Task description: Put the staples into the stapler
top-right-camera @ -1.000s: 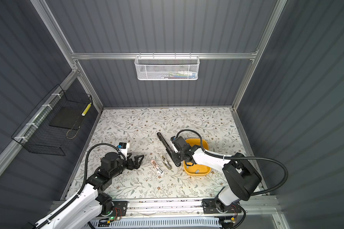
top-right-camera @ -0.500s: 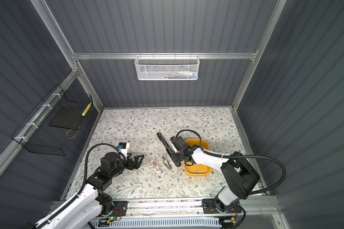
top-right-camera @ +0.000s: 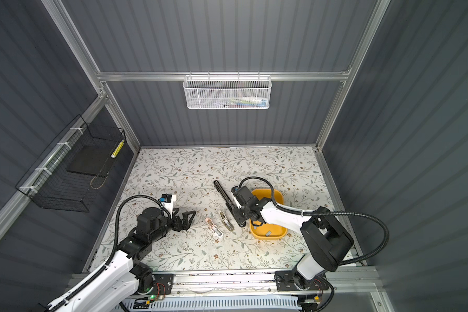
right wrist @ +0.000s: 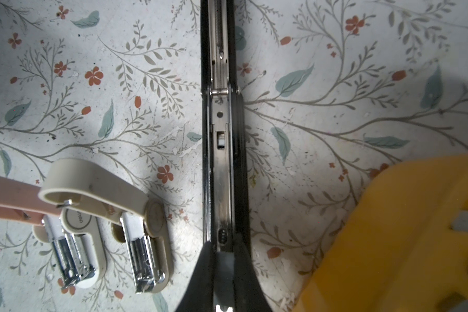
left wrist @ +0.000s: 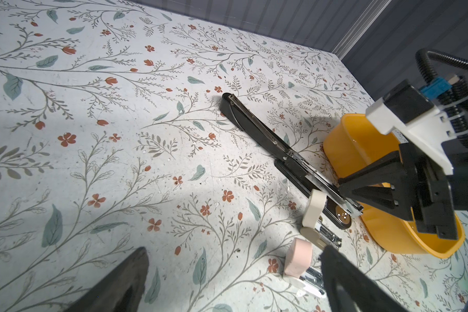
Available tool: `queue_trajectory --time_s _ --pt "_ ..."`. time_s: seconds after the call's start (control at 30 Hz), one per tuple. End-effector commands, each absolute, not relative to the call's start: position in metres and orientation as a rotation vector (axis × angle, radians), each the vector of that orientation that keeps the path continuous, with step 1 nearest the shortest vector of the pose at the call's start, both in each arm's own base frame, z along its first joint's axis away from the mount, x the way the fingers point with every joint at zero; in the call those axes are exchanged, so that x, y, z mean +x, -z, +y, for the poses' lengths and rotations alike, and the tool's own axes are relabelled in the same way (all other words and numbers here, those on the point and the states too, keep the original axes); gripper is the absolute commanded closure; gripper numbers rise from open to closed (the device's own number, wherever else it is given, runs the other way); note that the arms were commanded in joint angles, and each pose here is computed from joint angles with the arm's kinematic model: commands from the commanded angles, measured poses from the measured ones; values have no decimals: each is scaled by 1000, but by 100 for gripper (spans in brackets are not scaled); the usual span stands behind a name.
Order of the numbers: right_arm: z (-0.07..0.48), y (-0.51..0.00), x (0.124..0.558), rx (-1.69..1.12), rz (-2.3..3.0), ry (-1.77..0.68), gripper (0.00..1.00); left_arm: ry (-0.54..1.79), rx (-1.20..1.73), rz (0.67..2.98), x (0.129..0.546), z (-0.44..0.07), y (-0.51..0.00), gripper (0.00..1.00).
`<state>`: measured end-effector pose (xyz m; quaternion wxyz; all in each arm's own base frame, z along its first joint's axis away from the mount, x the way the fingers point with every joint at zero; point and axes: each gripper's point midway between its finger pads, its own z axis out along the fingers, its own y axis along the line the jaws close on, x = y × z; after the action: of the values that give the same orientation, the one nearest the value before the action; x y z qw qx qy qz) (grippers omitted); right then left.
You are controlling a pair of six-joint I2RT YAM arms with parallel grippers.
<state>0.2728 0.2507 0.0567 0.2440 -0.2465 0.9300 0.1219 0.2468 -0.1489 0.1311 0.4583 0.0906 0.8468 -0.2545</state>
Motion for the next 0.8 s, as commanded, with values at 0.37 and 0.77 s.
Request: queue_trajectory --time_s 0.37,0.77 --pt "239 -48 258 -674 2581 -283 94 612 228 2088 246 -147 -129 0" --pt "229 -49 251 -648 2580 -248 77 611 229 2090 247 -147 -129 0"
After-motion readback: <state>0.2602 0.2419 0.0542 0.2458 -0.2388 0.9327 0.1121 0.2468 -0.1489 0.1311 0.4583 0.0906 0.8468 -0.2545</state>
